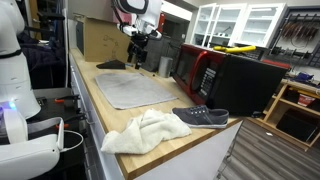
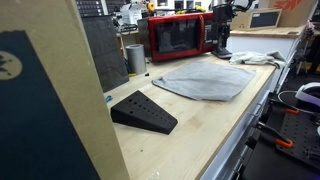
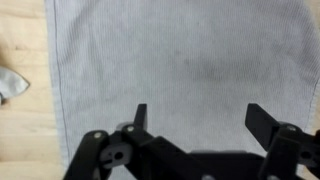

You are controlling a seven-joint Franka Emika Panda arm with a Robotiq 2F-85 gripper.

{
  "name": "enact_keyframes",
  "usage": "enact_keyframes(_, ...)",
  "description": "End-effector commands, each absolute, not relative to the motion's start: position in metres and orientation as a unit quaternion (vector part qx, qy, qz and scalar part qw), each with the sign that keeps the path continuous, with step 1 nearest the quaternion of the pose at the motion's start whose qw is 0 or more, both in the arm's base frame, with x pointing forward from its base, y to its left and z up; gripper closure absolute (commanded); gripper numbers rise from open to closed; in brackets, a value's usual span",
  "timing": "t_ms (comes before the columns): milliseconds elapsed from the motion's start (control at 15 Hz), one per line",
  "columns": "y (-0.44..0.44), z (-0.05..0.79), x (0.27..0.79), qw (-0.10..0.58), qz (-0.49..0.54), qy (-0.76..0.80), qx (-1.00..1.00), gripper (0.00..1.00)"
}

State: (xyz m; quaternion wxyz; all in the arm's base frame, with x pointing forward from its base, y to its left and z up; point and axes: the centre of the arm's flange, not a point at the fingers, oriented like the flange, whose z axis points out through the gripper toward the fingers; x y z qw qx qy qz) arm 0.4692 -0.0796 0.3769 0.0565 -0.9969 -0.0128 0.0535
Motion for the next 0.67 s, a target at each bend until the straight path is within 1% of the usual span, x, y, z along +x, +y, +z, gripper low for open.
enact_keyframes(0, -0.068, 0.391, 0.434, 0.079, 0.057, 0.06, -0.993, 0.0)
enact_keyframes(267, -0.044, 0.411, 0.415, 0.091, 0.007, 0.101, -0.991, 0.0)
enact_keyframes(600, -0.003, 0.445, 0.385, 0.065, -0.083, 0.103, -0.989, 0.0)
